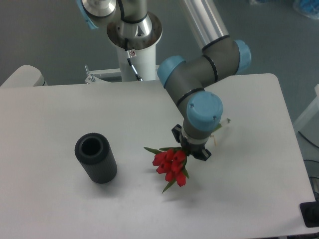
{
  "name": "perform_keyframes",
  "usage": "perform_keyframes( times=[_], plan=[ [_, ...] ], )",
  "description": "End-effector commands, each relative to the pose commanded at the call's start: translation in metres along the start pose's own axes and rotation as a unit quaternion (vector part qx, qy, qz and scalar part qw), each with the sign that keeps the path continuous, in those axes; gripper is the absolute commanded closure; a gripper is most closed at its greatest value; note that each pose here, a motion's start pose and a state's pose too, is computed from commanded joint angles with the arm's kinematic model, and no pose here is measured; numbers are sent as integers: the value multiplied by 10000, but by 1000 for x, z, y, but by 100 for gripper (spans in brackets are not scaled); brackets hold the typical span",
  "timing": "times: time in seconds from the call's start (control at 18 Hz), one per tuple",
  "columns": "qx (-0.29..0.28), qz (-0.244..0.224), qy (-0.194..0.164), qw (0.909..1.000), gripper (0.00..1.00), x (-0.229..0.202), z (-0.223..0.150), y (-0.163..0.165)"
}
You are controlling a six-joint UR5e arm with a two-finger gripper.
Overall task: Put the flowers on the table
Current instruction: 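Move the held tulips toward the black vase and lower them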
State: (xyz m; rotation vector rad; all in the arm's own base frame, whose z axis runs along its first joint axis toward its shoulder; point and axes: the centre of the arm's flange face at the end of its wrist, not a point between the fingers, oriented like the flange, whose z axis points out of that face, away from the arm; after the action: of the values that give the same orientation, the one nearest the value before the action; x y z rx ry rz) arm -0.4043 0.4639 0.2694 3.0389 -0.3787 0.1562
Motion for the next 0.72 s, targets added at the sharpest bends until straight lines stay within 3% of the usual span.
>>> perform_keyframes(
  times=[0.22, 0.5, 0.72],
  plan=[
    [-69, -150, 97, 9998, 94, 18, 8, 13],
    [-56, -1486, 128, 9888, 91, 23, 12, 11],
    [136, -2231, -196, 9745, 91, 20, 18, -8]
  ],
)
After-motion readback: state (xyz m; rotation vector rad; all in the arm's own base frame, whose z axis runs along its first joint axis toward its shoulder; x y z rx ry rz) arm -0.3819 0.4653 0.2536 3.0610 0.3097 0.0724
